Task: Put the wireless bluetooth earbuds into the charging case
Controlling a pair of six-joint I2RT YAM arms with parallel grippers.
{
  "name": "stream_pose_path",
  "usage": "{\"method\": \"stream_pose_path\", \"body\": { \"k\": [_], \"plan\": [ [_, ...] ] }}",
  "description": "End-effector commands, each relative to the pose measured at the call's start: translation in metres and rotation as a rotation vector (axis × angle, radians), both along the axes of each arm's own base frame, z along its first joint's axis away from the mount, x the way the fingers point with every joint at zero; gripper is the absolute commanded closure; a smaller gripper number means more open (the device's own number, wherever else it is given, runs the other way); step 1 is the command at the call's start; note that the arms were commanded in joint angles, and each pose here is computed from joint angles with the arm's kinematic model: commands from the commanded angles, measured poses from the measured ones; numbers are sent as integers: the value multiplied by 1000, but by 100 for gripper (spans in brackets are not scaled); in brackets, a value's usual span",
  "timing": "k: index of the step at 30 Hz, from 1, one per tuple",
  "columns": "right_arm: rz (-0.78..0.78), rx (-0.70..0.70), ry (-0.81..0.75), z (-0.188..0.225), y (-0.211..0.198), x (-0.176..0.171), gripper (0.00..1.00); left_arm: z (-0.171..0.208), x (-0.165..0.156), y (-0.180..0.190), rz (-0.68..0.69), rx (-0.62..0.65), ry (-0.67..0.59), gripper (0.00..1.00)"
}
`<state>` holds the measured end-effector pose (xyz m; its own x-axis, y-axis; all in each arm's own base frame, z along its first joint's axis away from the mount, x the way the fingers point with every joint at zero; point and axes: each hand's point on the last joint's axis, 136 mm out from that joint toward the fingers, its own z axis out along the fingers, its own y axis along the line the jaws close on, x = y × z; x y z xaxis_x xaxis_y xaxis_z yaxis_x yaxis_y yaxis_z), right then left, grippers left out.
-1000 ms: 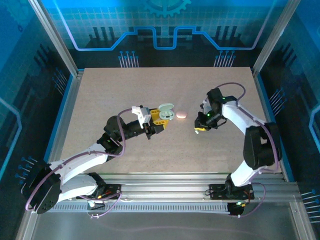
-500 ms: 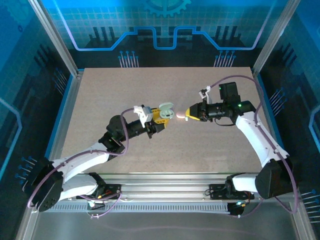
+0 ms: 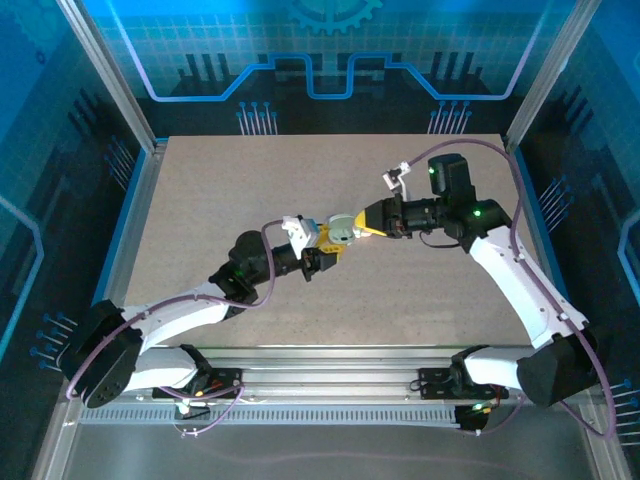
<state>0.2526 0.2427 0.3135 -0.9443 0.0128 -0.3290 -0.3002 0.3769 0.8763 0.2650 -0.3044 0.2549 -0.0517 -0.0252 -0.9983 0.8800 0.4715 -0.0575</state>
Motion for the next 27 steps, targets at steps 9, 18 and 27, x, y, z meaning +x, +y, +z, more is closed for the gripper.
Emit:
{"method": "stream_pose_path", "body": {
  "k": [9, 18, 27],
  "plan": [
    [-20, -92, -33, -1, 22, 5, 79, 28, 0, -6, -7, -54, -89, 67],
    [-54, -132, -43, -7, 30, 10, 79, 31, -1, -8, -17, -71, -86, 67],
    [-62, -163, -47, -13, 34, 10, 79, 34, 0, -7, -8, -90, -82, 67]
  ]
}}
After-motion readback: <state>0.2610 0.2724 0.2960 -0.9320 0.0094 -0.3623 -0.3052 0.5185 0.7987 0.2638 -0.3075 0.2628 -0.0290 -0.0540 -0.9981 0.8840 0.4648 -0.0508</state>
